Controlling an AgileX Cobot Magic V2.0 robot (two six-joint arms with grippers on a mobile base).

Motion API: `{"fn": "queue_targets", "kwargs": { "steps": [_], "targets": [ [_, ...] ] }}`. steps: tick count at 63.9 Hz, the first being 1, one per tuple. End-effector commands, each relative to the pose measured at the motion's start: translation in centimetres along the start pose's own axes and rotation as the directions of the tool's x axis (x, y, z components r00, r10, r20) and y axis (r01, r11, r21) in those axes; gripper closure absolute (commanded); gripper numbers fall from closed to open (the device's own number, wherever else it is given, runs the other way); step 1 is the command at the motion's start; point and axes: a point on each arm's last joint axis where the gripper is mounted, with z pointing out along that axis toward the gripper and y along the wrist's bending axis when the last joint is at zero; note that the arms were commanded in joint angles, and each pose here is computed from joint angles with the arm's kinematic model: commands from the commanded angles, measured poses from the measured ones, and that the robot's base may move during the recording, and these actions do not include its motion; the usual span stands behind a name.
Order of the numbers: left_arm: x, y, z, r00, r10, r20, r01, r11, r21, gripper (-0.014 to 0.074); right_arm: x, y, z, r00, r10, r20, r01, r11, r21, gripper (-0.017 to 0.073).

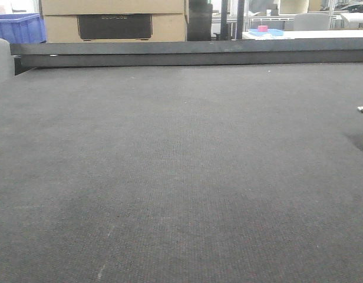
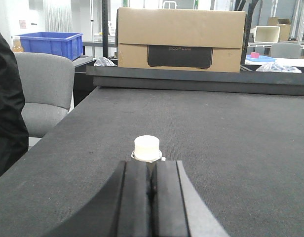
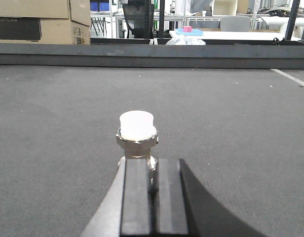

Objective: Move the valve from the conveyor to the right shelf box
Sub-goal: 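Lower both open grippers over the two white valves on the conveyor, then close the left and right grippers around their valves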

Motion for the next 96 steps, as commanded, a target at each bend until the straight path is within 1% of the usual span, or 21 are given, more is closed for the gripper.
{"fn": "queue_targets", "kwargs": {
  "steps": [1,15,18,21,25,28,32,38,41,45,49,53,56,64,68,70,76,81,84,90,96],
  "targets": [
    [-0.3,0.0,-0.1,1.000,-0.012,0.026,0.012,1.000,0.002,0.0704,-0.4,0.0,0.0,0.999,0.000,0.049,0.000,1.000,0.004,0.0713],
    [-1.7,-0.1,-0.2,0.983,-0.013,0.182,0.011,1.000,0.011,0.0704,-1.0,0.0,-0.1,0.994,0.000,0.110,-0.001,1.000,0.006,0.0713],
    [-2.0,-0.1,-0.3,0.976,-0.013,0.218,0.010,1.000,0.013,0.0704,-1.5,-0.1,-0.2,0.987,0.000,0.163,-0.001,1.000,0.007,0.0713],
    [-2.1,-0.1,-0.3,0.975,-0.013,0.222,0.010,1.000,0.013,0.0704,-2.0,-0.1,-0.3,0.974,-0.001,0.225,-0.001,1.000,0.008,0.0713],
    [-3.2,-0.1,-0.5,0.971,-0.013,0.238,0.010,1.000,0.012,0.0704,-2.2,-0.1,-0.3,0.970,-0.001,0.245,-0.001,1.000,0.009,0.0713],
    [-4.7,-0.1,-0.7,0.968,-0.013,0.251,0.010,1.000,0.011,0.0704,-3.5,0.0,-0.6,0.964,-0.001,0.265,-0.001,1.000,0.006,0.0713],
    [-6.8,0.0,-1.1,0.971,-0.012,0.241,0.011,1.000,0.006,0.0704,-5.2,0.1,-1.1,0.967,0.003,0.254,-0.003,1.000,0.000,0.0713],
    [-9.6,0.1,-1.2,0.990,0.014,0.140,-0.013,1.000,-0.011,0.0704,-8.7,0.4,-2.6,0.963,0.003,0.268,0.000,1.000,-0.009,0.0704],
    [-11.2,0.1,-1.0,0.995,0.018,0.102,-0.016,1.000,-0.016,0.0690,-10.2,0.5,-3.1,0.966,0.002,0.260,0.001,1.000,-0.013,0.0672],
    [-13.0,0.2,-0.4,0.999,0.018,0.049,-0.017,1.000,-0.021,0.0634,-11.7,0.6,-3.2,0.970,0.001,0.245,0.002,1.000,-0.015,0.0596],
    [-14.6,0.2,0.4,1.000,0.017,0.017,-0.017,1.000,-0.024,0.0547,-13.3,0.7,-2.9,0.972,0.001,0.236,0.002,1.000,-0.015,0.0477],
    [-16.0,0.2,1.5,1.000,0.017,-0.013,-0.017,1.000,-0.025,0.0427,-14.3,0.7,-2.3,0.975,0.001,0.222,0.002,1.000,-0.015,0.0351],
    [-16.6,0.2,2.2,0.999,0.017,-0.033,-0.018,1.000,-0.025,0.0350,-14.7,0.7,-1.6,0.981,0.001,0.196,0.001,1.000,-0.013,0.0255],
    [-17.5,0.2,4.5,0.993,0.007,-0.116,-0.010,1.000,-0.024,0.0113,-14.6,0.7,0.7,0.994,-0.005,0.111,0.006,1.000,-0.007,0.0051],
    [-17.6,0.1,5.2,0.990,-0.013,-0.144,0.011,1.000,-0.014,0.0025,-14.4,0.6,1.9,0.997,-0.019,0.072,0.019,1.000,-0.001,-0.0003],
    [-17.7,0.0,5.5,0.989,-0.016,-0.150,0.016,1.000,-0.002,-0.0020,-14.5,0.6,2.4,0.998,-0.019,0.052,0.019,1.000,0.000,-0.0010],
    [-17.7,-0.4,6.2,0.985,-0.025,-0.171,0.031,0.999,0.032,-0.0008,-15.2,0.7,3.5,0.999,-0.019,-0.039,0.018,1.000,-0.002,0.0013],
    [-17.5,-0.7,6.5,0.983,-0.021,-0.185,0.032,0.998,0.058,-0.0006,-16.6,0.8,4.9,0.986,-0.028,-0.163,0.028,1.000,-0.007,0.0039],
    [-17.4,-0.9,6.6,0.981,-0.019,-0.192,0.032,0.997,0.068,-0.0006,-17.3,0.9,5.9,0.965,-0.052,-0.257,0.048,0.999,-0.021,0.0055],
    [-17.4,-1.0,6.7,0.981,-0.016,-0.196,0.033,0.996,0.083,-0.0006,-19.0,1.4,8.1,0.919,-0.105,-0.381,0.085,0.994,-0.068,0.0063],
    [-17.4,-1.0,6.7,0.981,-0.016,-0.196,0.033,0.996,0.083,-0.0006,-19.9,2.0,10.8,0.839,-0.136,-0.527,0.088,0.989,-0.116,0.0063]
  ]
}}
